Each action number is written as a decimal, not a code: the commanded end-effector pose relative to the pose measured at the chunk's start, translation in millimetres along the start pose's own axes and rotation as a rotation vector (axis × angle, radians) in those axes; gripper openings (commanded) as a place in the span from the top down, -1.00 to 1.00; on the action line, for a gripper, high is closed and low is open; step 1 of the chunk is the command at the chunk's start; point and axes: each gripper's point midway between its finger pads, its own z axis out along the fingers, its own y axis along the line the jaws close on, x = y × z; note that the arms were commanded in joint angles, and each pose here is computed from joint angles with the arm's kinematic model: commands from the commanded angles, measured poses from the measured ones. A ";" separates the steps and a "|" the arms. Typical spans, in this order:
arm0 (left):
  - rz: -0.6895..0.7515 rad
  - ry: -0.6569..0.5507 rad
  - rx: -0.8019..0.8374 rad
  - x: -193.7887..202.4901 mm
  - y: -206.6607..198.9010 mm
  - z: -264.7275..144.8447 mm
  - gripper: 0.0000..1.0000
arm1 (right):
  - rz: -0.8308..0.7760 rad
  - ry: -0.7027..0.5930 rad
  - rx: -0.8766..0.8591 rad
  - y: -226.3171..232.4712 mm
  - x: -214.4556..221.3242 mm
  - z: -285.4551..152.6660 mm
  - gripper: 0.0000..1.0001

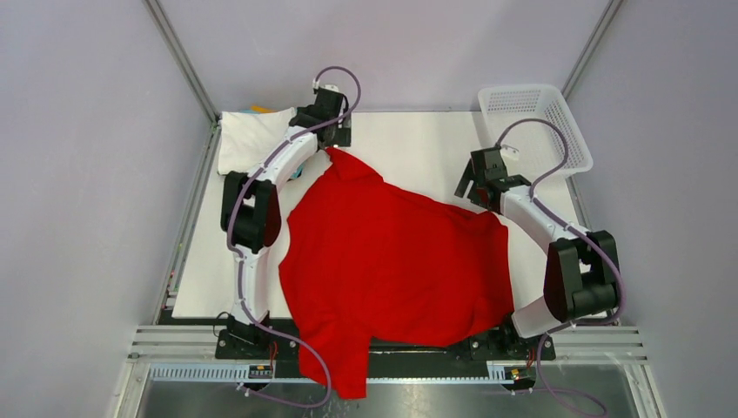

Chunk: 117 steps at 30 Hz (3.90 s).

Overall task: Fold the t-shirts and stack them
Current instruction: Flatten out the tshirt

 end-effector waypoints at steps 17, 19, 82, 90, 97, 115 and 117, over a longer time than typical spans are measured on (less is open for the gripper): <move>-0.367 0.169 0.461 137.1 -45.1 -147.9 -0.98 | 0.073 0.201 -0.283 0.0 77.1 -64.7 -0.99; -0.373 0.188 0.482 153.5 -49.8 -147.6 -0.98 | 0.086 0.172 -0.247 -11.1 80.4 -62.6 -0.99; -0.400 0.187 0.282 151.8 -13.9 -125.4 -0.98 | 0.076 0.050 -0.313 40.7 0.0 -18.1 -0.99; -0.530 0.114 0.326 68.3 -28.8 -80.5 -0.94 | 0.007 0.203 -0.403 70.3 60.8 -17.1 -0.99; -0.546 0.131 0.300 50.0 -37.3 -25.9 -0.59 | -0.010 0.235 -0.372 61.1 77.9 -7.1 -0.99; -0.556 0.215 0.268 71.6 -50.7 27.2 0.10 | -0.051 0.262 -0.321 54.6 84.6 4.1 -0.99; -0.556 0.223 0.269 74.0 -52.0 29.8 0.16 | -0.054 0.263 -0.318 54.3 84.2 4.3 -0.99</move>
